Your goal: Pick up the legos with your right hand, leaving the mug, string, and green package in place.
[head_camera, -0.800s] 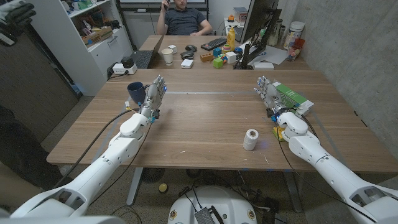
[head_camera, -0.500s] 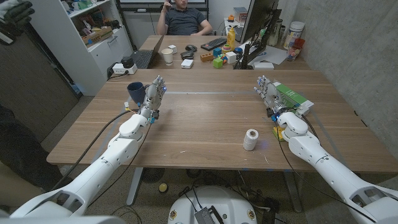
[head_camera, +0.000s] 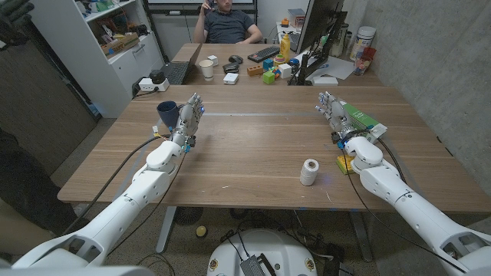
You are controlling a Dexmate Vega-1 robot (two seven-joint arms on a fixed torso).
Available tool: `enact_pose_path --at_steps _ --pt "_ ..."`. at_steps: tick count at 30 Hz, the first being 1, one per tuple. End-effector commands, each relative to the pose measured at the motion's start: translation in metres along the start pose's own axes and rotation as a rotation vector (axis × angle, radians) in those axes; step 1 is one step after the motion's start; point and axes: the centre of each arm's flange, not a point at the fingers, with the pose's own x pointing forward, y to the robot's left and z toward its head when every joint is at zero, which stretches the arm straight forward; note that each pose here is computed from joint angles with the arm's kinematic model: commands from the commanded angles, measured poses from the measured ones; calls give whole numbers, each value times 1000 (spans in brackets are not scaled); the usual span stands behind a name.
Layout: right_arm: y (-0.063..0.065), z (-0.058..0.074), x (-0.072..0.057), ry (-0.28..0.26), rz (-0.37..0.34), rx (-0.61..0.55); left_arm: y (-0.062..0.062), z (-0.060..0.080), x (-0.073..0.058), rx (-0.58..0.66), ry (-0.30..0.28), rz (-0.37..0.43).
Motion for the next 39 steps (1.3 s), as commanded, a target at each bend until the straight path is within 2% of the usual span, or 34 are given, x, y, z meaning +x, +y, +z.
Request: enact_pose_path --at_steps 1,21,29,33,39 --pt "-14 20 -11 -24 -21 -116 -1 2 3 8 -5 -9" --pt "-28 63 -33 -104 -38 -259 -1 2 2 17 -7 -13" --pt "-30 82 -48 -137 -39 -354 -1 2 2 17 -8 -13" --pt "-32 87 -55 -150 -28 -366 -1 2 2 16 -9 -14" --pt "-35 95 -68 -162 -47 -404 -1 2 2 17 -8 -18"
